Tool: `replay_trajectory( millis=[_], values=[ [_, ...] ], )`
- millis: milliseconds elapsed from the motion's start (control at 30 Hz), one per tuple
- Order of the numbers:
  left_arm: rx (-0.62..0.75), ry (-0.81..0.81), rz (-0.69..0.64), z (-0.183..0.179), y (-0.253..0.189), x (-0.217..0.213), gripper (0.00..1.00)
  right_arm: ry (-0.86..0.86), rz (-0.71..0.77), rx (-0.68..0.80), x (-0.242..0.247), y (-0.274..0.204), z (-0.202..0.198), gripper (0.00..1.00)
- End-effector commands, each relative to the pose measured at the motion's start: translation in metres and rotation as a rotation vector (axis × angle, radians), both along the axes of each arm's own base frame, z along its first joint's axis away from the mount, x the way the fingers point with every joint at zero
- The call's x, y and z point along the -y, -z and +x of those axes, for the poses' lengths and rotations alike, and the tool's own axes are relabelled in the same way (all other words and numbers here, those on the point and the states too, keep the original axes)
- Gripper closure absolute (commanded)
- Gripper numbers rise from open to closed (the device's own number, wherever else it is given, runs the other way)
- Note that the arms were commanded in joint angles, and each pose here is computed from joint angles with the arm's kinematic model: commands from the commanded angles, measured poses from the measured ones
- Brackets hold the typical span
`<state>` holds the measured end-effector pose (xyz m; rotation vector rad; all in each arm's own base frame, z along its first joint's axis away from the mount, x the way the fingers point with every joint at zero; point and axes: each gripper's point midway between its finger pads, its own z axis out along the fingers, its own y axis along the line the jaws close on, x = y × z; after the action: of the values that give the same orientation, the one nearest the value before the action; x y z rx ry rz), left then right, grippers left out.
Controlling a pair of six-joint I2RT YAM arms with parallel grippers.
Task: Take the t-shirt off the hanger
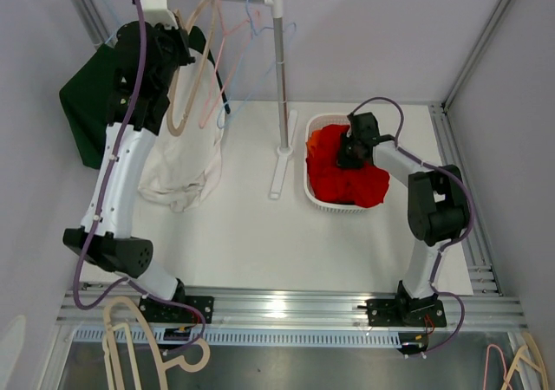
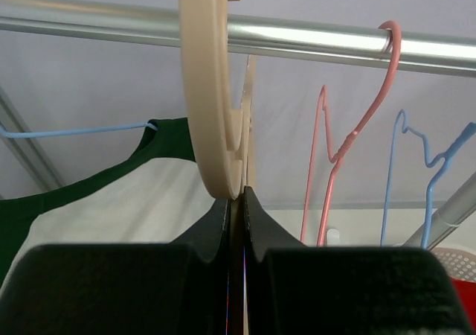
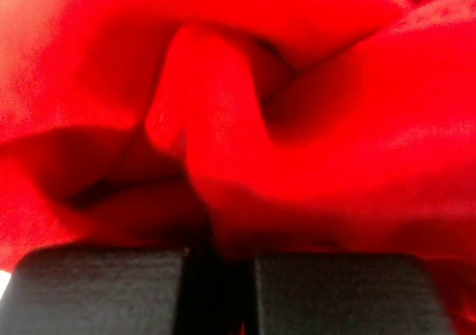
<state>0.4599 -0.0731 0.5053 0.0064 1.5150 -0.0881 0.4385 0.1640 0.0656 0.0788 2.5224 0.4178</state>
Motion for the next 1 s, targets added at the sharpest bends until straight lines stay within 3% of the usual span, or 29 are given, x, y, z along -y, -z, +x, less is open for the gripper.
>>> replay_trajectory(
  millis=[0, 167, 233, 333, 400, 500, 733, 967],
  values=[
    [0.095, 0.021, 0.004, 0.005, -0.033, 0.002, 0.99, -0.007, -0.018, -0.081, 0.009, 0.005, -0.022, 1.0],
    [0.092, 0.005, 0.01, 0.02, -0.032, 0.001, 0.99, 0.012, 0.0, 0.015, 0.011, -0.045, -0.013, 1.0],
    [0.099, 0.007, 0.005, 0.018, -0.041, 0.002, 0.99, 0.01, 0.004, 0.05, 0.011, -0.07, -0.011, 0.79],
    [0.1, 0.012, 0.013, 0.024, -0.041, 0.004, 0.99, 0.031, 0.009, 0.126, 0.014, -0.105, -0.007, 0.63],
    [0.089, 0.009, 0.018, 0.031, -0.036, 0.005, 0.99, 0.043, 0.009, 0.188, 0.018, -0.131, -0.005, 0.39],
    [0.079, 0.009, 0.019, 0.038, -0.032, 0.006, 0.99, 0.051, -0.007, 0.221, 0.023, -0.152, -0.007, 0.2],
    [0.038, 0.018, 0.021, 0.058, -0.01, 0.012, 0.99, 0.081, -0.015, 0.302, 0.033, -0.186, -0.013, 0.11],
    [-0.002, 0.02, 0.042, 0.077, 0.014, 0.016, 0.99, 0.073, 0.015, 0.369, 0.033, -0.212, -0.022, 0.1]
  ],
)
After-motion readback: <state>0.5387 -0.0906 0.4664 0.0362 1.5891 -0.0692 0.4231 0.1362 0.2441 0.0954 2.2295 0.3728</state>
